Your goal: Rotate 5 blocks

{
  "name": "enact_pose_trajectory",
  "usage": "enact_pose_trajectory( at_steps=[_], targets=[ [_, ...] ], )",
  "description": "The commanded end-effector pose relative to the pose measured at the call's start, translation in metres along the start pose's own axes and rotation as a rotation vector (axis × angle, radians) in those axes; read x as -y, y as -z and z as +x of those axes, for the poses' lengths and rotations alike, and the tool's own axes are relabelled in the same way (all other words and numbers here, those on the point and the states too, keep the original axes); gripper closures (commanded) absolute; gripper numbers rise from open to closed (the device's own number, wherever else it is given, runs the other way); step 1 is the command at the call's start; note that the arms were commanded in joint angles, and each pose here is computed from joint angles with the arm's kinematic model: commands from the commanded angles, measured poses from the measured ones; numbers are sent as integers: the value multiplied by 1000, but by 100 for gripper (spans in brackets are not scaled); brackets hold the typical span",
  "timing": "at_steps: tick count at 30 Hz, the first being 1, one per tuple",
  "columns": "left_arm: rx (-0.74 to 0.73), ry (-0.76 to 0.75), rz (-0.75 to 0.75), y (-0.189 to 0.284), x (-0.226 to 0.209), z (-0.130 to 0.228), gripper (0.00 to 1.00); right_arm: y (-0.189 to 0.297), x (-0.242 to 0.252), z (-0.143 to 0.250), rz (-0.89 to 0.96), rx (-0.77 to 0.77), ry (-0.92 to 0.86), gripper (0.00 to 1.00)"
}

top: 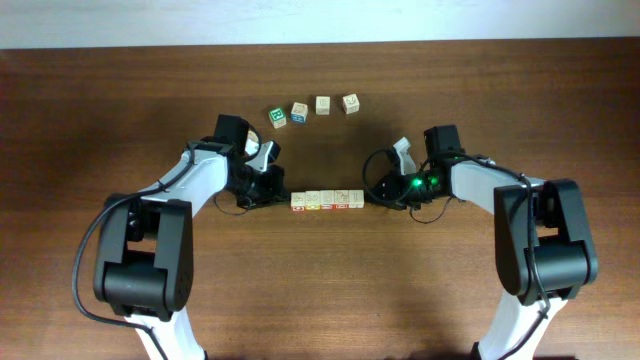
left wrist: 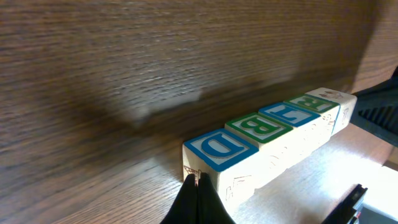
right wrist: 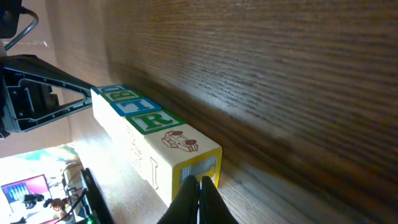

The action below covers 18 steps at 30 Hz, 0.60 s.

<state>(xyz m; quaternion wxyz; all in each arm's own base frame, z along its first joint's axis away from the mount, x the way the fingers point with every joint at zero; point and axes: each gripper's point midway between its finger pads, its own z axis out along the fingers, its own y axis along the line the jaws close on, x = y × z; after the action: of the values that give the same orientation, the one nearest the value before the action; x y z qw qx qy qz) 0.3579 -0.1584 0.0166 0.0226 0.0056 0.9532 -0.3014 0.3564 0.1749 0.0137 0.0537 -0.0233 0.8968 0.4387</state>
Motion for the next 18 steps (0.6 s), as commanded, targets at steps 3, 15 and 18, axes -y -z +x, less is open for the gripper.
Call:
enact_pose_trajectory(
  at_steps=[3, 15, 18],
  targets=[
    [-12, 12, 7, -3, 0, 4, 100, -13, -12, 9, -29, -38, 14, 96],
    [-13, 12, 10, -3, 1, 4, 100, -10, -31, 6, -112, -38, 42, 95],
    [-13, 12, 10, -3, 1, 4, 100, -13, -45, 7, -118, -47, 70, 95]
  ],
)
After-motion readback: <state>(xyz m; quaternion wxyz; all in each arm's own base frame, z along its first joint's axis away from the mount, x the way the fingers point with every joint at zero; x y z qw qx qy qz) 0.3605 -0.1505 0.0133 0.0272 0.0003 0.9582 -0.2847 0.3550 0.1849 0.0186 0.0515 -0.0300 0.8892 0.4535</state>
